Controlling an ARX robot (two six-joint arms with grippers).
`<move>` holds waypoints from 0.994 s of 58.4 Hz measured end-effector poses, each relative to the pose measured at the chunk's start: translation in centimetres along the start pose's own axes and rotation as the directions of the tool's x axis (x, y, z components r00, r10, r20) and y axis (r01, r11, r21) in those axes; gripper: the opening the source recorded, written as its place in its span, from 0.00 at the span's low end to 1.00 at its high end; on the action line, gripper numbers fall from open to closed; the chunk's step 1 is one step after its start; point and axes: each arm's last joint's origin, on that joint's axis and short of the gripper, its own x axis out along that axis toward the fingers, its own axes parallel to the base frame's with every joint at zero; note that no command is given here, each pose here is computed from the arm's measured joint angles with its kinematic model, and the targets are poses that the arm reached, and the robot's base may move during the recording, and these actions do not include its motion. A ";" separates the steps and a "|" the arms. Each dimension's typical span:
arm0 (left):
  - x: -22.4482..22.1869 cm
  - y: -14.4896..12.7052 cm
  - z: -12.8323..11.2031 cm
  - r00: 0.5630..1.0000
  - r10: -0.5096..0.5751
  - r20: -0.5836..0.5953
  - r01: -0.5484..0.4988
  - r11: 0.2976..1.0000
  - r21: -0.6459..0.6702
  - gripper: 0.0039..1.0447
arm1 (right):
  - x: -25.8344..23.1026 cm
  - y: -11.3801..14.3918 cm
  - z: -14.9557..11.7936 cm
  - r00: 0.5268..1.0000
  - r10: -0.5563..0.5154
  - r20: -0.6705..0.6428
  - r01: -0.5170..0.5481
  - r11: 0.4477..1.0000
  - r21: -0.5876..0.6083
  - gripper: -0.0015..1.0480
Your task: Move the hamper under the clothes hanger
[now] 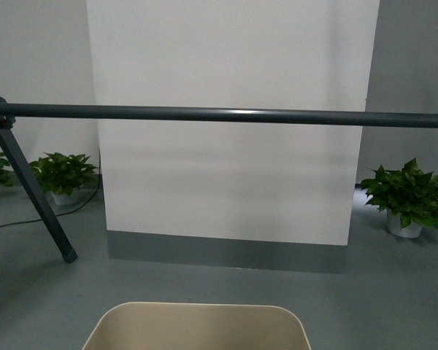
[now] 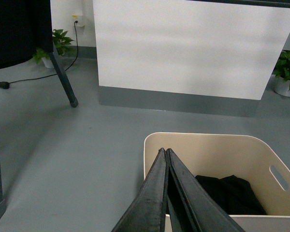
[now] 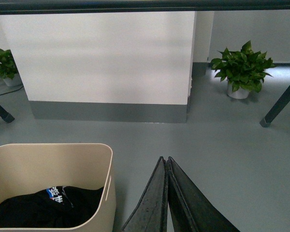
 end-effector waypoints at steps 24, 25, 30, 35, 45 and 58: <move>-1.3 0.0 -0.4 1.000 -0.001 -0.029 0.001 1.000 0.000 0.03 | -1.6 0.0 -0.3 1.000 0.002 -0.006 -0.002 1.000 0.000 0.02; -1.5 0.0 -0.5 0.999 -0.001 -0.033 0.001 1.000 0.000 0.03 | -1.6 0.0 -0.3 1.000 0.002 -0.003 -0.002 1.000 0.000 0.02; -1.9 0.0 -0.3 1.000 0.000 -0.007 0.000 1.000 0.000 0.03 | -1.6 0.0 -0.3 1.000 0.002 -0.007 -0.002 1.000 0.000 0.02; -1.9 0.0 -0.3 1.000 0.000 -0.007 0.000 1.000 0.000 0.03 | -1.6 0.0 -0.3 1.000 0.003 -0.006 -0.003 1.000 0.000 0.02; -1.9 0.0 -0.3 1.000 0.000 -0.006 0.000 1.000 0.000 0.03 | -1.6 0.0 -0.3 1.000 0.003 -0.006 -0.003 1.000 0.000 0.02; -1.9 0.0 -0.3 1.000 0.000 -0.006 0.000 1.000 0.000 0.03 | -1.6 0.0 -0.3 1.000 0.003 -0.006 -0.003 1.000 0.000 0.02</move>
